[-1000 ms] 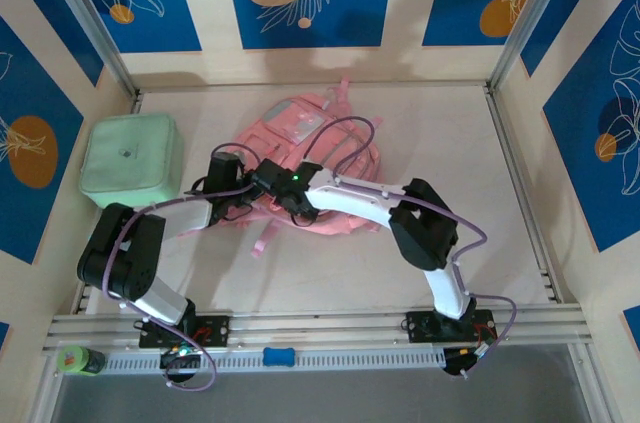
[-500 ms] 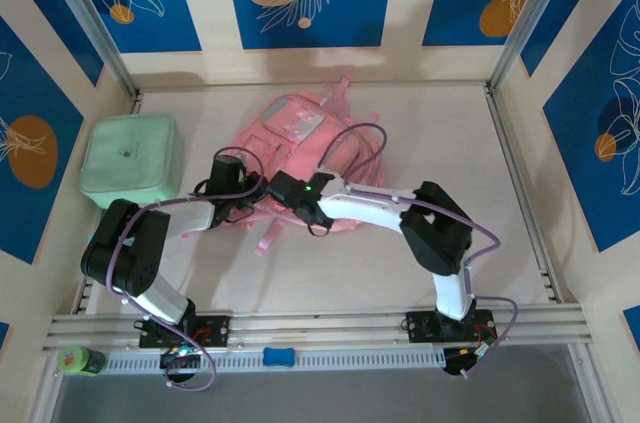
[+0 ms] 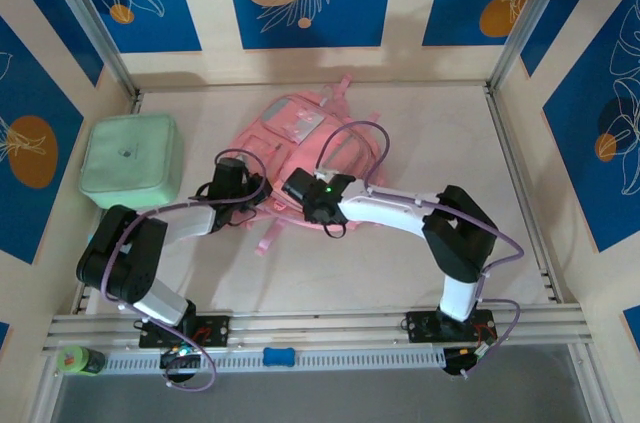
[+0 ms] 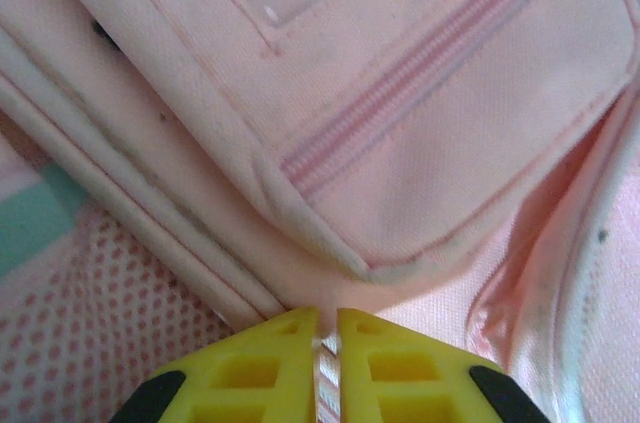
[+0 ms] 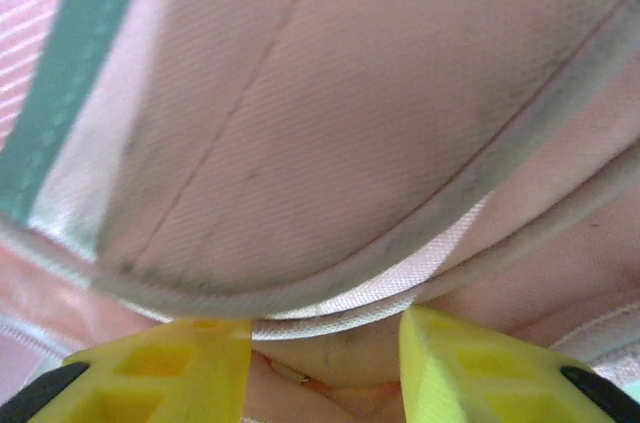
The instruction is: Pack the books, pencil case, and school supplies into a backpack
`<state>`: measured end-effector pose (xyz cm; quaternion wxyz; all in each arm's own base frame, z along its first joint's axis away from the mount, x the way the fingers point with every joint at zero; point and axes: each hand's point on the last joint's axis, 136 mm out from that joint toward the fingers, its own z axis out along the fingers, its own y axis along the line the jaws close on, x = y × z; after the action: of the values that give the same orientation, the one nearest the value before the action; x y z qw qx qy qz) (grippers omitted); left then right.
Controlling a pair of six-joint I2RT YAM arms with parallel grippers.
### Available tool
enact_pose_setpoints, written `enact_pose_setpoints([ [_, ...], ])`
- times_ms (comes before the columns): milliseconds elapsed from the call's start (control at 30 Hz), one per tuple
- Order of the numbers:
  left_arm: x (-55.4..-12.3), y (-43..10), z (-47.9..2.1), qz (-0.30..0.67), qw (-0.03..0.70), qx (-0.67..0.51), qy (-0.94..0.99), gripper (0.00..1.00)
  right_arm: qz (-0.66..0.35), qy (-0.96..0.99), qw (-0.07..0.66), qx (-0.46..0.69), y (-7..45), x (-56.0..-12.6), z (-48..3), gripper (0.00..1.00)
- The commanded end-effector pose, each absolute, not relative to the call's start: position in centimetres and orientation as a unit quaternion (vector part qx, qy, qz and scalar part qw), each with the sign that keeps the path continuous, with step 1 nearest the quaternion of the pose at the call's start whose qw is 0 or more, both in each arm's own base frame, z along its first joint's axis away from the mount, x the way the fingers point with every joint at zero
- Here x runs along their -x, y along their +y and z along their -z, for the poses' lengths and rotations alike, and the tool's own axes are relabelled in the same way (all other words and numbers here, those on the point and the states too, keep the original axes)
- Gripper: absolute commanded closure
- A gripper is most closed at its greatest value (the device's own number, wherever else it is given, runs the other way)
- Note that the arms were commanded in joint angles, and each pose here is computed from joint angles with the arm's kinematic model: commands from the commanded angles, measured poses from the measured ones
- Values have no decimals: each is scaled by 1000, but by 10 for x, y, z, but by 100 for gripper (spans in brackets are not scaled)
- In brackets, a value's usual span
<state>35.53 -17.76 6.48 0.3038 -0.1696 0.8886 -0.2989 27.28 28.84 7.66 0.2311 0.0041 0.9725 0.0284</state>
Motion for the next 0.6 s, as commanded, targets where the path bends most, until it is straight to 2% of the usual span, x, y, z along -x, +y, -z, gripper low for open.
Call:
enact_pose_setpoints([
  [0,-327,-183,-52,286,263,171,905,87,-106,950,280,92,317,-280,-110,56],
  [233,-329,-205,-72,305,280,166,895,85,-174,928,273,185,324,-283,-120,48],
  [300,-330,-209,-75,304,282,163,895,85,-157,922,278,218,323,-286,-121,48],
  [367,-331,-207,-74,294,286,170,896,85,-130,932,269,206,311,-293,-115,48],
  [433,-334,-208,-75,296,289,173,894,84,-139,937,249,203,308,-289,-107,48],
  [567,-339,-215,-76,307,287,171,891,84,-152,930,253,219,314,-279,-101,47],
])
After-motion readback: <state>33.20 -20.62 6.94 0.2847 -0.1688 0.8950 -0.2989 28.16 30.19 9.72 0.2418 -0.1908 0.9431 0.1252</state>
